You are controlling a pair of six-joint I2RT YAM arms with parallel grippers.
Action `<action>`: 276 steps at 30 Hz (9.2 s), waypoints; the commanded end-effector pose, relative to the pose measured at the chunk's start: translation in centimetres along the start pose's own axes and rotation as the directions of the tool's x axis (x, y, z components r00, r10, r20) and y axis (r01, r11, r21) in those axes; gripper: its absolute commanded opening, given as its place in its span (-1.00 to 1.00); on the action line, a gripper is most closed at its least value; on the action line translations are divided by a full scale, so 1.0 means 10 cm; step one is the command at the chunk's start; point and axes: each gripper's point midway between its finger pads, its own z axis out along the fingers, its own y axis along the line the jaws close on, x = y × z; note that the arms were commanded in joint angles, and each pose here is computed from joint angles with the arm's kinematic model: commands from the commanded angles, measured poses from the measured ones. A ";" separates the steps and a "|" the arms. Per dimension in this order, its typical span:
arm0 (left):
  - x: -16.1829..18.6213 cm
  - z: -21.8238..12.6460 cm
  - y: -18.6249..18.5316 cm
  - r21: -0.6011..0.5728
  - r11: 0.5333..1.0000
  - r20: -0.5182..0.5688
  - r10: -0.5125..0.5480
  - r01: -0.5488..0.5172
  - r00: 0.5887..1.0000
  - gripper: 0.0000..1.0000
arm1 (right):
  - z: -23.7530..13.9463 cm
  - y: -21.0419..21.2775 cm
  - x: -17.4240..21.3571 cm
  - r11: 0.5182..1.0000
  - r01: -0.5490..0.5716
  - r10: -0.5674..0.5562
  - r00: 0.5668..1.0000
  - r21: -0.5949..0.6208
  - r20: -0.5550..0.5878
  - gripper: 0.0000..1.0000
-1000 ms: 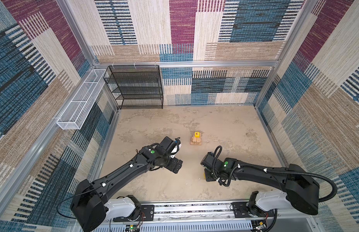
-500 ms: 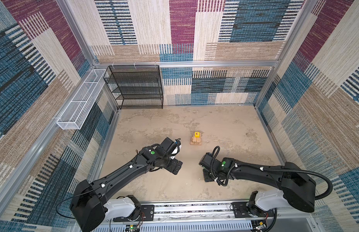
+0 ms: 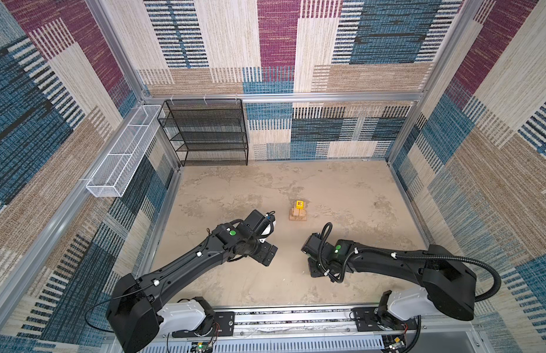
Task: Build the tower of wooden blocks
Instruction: 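Lower the open right gripper around the crossed-circle cube and close it, then lift the crossed-circle cube with the right gripper, then carry the crossed-circle cube over the stack beside the E cube with the right gripper, then lower the crossed-circle cube onto the stack next to the E cube, then open the right gripper and raise it off the crossed-circle cube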
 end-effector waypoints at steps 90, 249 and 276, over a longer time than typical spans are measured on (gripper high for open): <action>-0.14 -0.40 0.14 -0.081 0.997 0.161 0.018 -0.005 0.987 0.85 | -0.63 0.33 -1.51 0.990 -0.116 0.133 0.955 -0.078 0.263 -1.00; -0.16 -0.46 0.20 -0.109 0.994 0.199 0.015 0.007 0.980 0.93 | -0.22 0.28 -2.14 0.974 -0.152 0.185 0.961 -0.167 0.206 -1.00; -0.16 -0.44 0.20 -0.110 0.994 0.193 0.015 0.007 0.981 0.93 | -0.20 0.26 -2.24 0.975 -0.155 0.187 0.959 -0.159 0.213 -1.00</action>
